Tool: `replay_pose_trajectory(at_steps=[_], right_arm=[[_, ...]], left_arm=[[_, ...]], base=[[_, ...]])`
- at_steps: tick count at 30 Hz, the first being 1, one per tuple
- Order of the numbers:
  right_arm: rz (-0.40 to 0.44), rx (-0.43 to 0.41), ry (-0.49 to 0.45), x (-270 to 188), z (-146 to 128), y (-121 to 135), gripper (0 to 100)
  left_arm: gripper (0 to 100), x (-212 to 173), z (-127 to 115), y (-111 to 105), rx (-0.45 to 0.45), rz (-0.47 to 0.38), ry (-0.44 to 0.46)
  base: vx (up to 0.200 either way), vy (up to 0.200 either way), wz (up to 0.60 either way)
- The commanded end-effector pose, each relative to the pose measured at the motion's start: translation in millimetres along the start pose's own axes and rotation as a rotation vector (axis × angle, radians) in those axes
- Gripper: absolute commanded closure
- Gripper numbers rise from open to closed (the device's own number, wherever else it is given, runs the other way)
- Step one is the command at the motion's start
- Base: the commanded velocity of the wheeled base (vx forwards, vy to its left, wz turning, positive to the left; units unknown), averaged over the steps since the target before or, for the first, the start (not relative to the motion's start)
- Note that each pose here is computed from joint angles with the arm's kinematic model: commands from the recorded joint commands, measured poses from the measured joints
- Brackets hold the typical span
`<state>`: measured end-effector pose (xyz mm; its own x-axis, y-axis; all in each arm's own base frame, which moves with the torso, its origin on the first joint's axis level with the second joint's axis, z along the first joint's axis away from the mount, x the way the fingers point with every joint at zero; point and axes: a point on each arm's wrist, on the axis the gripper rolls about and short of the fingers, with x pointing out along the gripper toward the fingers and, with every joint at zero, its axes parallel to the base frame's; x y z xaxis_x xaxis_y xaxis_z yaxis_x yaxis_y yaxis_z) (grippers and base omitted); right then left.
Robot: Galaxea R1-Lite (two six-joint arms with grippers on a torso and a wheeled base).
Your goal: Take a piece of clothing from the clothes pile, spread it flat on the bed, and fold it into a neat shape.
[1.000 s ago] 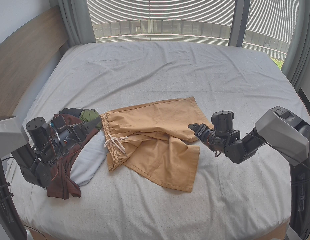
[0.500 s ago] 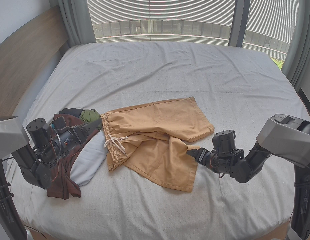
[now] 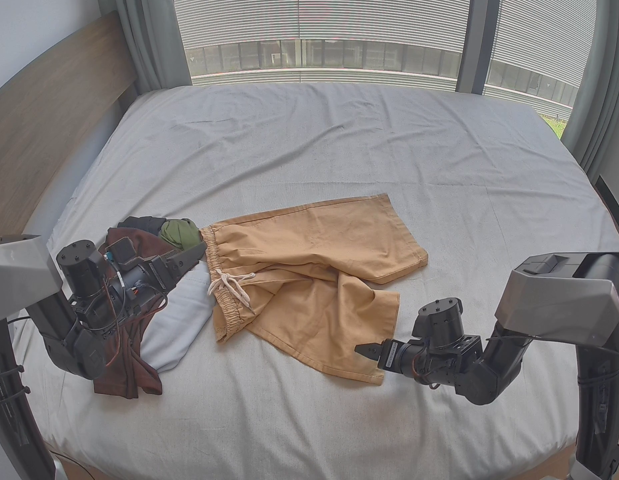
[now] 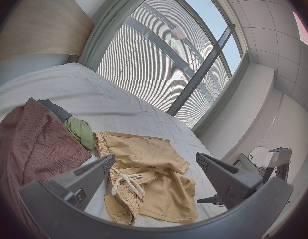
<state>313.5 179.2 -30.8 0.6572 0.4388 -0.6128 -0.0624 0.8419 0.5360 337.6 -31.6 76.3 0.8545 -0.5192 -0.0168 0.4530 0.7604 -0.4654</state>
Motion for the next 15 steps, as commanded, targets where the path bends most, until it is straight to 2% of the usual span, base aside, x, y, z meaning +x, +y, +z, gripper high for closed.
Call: replay_pose_trajectory(at_steps=[1,8,15], right_arm=[[-0.017,-0.007,0.041,7.1,-13.0,-4.4,0],[0.007,-0.011,0.042,10.4,-16.1,2.4,0],[-0.007,0.013,0.066,10.1,-17.3,5.1,0]], left_arm=[[0,0.4,-1.6,0.9,-0.003,0.002,0.004],[0,2.0,-5.8,4.1,-0.009,0.009,0.015],[0,1.8,-5.6,4.5,-0.009,0.01,0.014]], base=[[0.0,0.0,0.0],[0.0,0.0,0.0],[0.0,0.0,0.0]])
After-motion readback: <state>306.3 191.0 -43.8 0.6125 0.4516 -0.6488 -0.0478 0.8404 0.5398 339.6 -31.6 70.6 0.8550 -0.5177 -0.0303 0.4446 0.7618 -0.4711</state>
